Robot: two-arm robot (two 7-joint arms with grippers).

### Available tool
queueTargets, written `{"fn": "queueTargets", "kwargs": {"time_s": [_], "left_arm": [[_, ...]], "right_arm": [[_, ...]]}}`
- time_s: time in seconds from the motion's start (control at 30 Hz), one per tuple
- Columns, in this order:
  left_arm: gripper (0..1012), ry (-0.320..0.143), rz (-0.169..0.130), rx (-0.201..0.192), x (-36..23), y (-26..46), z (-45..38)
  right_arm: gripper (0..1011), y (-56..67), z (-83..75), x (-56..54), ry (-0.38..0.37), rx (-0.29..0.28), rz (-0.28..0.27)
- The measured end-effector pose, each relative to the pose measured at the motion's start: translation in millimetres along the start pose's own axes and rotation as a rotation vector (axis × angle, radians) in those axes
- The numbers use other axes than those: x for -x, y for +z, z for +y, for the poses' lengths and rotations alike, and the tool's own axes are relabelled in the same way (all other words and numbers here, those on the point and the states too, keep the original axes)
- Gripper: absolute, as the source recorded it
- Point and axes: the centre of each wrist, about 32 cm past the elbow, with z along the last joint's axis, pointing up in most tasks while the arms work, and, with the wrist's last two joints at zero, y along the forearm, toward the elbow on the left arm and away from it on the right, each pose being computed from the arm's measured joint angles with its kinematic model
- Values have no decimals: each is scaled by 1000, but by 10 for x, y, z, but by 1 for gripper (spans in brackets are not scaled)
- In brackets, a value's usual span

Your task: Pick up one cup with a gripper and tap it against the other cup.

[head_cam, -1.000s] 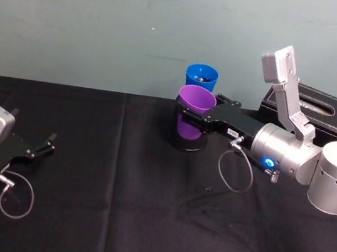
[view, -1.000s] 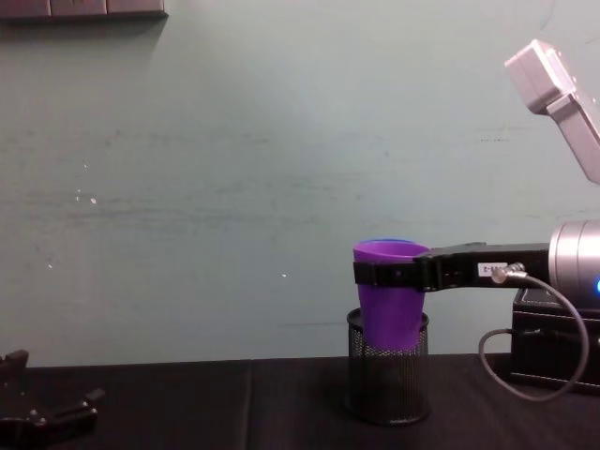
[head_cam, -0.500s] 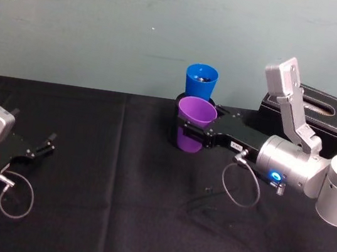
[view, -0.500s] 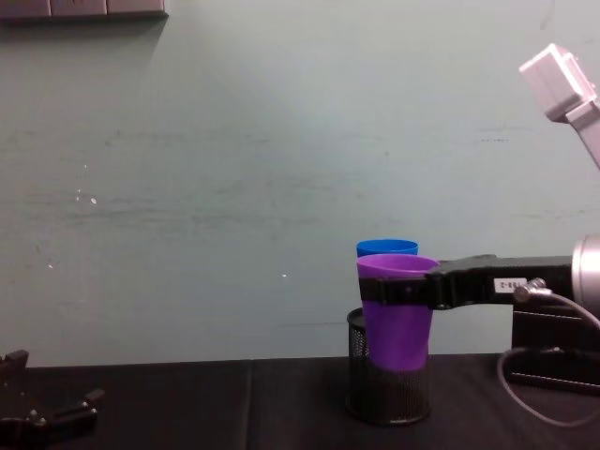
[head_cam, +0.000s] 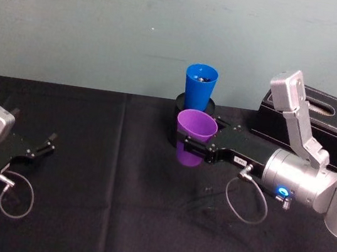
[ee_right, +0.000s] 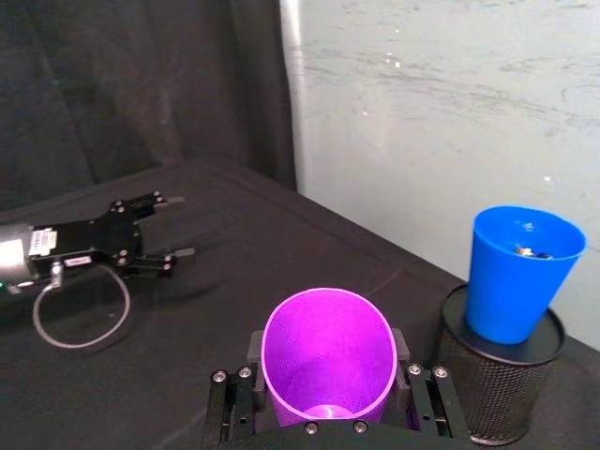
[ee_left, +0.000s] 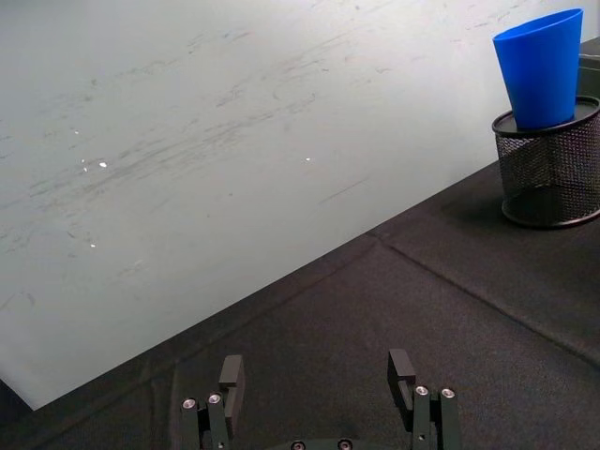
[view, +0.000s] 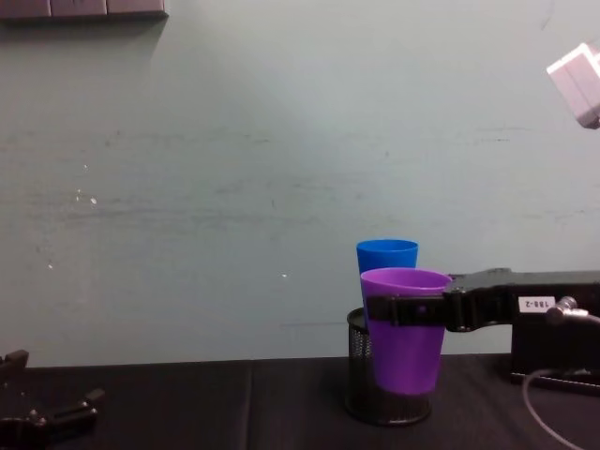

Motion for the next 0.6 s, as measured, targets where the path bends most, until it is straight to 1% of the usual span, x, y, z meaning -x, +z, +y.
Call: {"fn": "queueTargets", "kwargs": {"time_s": [0.33, 0.6], "left_arm": [[1000, 0, 0, 0, 0, 0, 0], [1000, 0, 0, 0, 0, 0, 0]], "right_arm": [[734, -29, -39, 74, 23, 3, -2], [734, -48, -49, 93, 26, 6, -2]]}}
